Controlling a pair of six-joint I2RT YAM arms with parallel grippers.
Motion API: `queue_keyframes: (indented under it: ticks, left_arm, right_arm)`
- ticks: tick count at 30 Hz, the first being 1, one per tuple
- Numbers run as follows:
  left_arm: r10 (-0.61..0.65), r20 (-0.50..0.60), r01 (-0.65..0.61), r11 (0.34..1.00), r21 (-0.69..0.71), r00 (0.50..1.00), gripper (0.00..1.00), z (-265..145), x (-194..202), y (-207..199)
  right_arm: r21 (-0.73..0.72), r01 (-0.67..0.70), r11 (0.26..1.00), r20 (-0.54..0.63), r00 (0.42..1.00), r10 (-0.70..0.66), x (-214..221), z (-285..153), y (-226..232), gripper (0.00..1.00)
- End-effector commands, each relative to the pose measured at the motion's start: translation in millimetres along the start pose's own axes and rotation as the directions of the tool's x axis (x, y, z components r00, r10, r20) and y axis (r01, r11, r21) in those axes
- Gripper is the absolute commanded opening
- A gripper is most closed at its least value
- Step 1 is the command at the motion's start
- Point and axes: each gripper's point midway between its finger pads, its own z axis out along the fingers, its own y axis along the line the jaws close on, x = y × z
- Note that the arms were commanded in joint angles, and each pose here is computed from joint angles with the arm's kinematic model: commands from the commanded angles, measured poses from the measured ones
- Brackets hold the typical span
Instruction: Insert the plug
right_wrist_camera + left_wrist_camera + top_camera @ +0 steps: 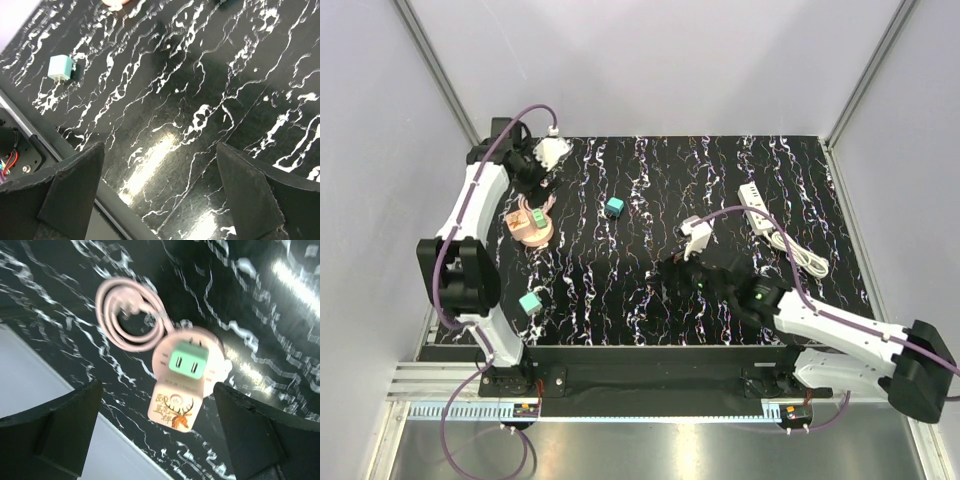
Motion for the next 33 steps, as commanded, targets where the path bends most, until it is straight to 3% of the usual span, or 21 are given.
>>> queue_keyframes:
  ticks: [1,3,4,6,7,9,11,13,15,16,17,21,25,26,30,33]
  left_arm:
    - [-0.039,0.139,0.072,0.967,-0.243,0.99,0.99,-49,-59,24]
    - [-0.058,0.204,0.125,0.934,-0.335,0.977,0.99,-69,-89,24]
    - [-0.104,0.174,0.172,0.881,-0.44,0.979,0.99,-82,-84,36]
    - [-0.195,0.254,0.305,0.792,-0.529,0.947,0.99,-108,-107,40]
    - [-0.251,0.238,0.345,0.69,-0.636,0.938,0.99,-126,-99,51]
    - [-0.262,0.274,0.379,0.656,-0.652,0.925,0.99,-139,-108,42]
    - [-0.27,0.379,0.456,0.664,-0.592,0.885,0.99,-160,-117,34]
    - [-0.363,0.502,0.609,0.602,-0.516,0.785,0.99,-173,-119,28]
    - [-0.457,0.617,0.759,0.502,-0.415,0.64,0.99,-196,-114,23]
    - [-0.482,0.617,0.768,0.528,-0.362,0.622,0.99,-190,-113,12]
    - [-0.477,0.655,0.782,0.545,-0.303,0.586,0.99,-206,-116,5]
    - [-0.607,0.65,0.825,0.562,-0.057,0.458,0.99,-207,-117,-33]
    - [-0.698,0.611,0.88,0.476,0.005,0.374,0.99,-202,-91,-59]
    - [-0.721,0.584,0.893,0.45,-0.015,0.373,0.99,-187,-76,-64]
    - [-0.772,0.572,0.949,0.313,-0.037,0.277,0.99,-180,-44,-65]
    - [-0.807,0.568,0.986,0.161,-0.049,0.16,0.99,-182,-16,-64]
  right_arm:
    - [0.058,-0.066,0.996,-0.075,0.995,0.07,4,7,0,1.0]
    - [0.064,-0.116,0.991,-0.088,0.989,0.122,5,12,4,1.0]
    - [0.078,-0.127,0.989,-0.109,0.985,0.135,11,18,3,1.0]
    - [0.063,-0.146,0.987,-0.116,0.981,0.152,7,26,10,1.0]
    - [0.07,-0.144,0.987,-0.148,0.977,0.153,15,34,10,1.0]
    - [0.059,-0.164,0.985,-0.15,0.974,0.171,8,45,18,1.0]
    - [0.069,-0.174,0.982,-0.169,0.969,0.183,7,63,23,0.99]
    - [0.09,-0.163,0.983,-0.212,0.961,0.179,19,84,24,0.98]
    - [0.088,-0.164,0.983,-0.197,0.964,0.178,5,102,36,0.96]
    - [0.114,-0.151,0.982,-0.233,0.957,0.175,21,118,34,0.96]
    - [0.107,-0.152,0.983,-0.204,0.964,0.171,5,129,45,0.96]
    - [0.121,-0.087,0.989,-0.264,0.957,0.116,22,171,71,0.89]
    - [0.118,-0.065,0.991,-0.344,0.933,0.102,54,216,94,0.84]
    - [0.09,-0.079,0.993,-0.318,0.942,0.104,40,224,110,0.82]
    - [0.052,-0.035,0.998,-0.321,0.946,0.05,56,248,137,0.82]
    - [0.023,-0.028,0.999,-0.324,0.945,0.034,66,259,153,0.82]
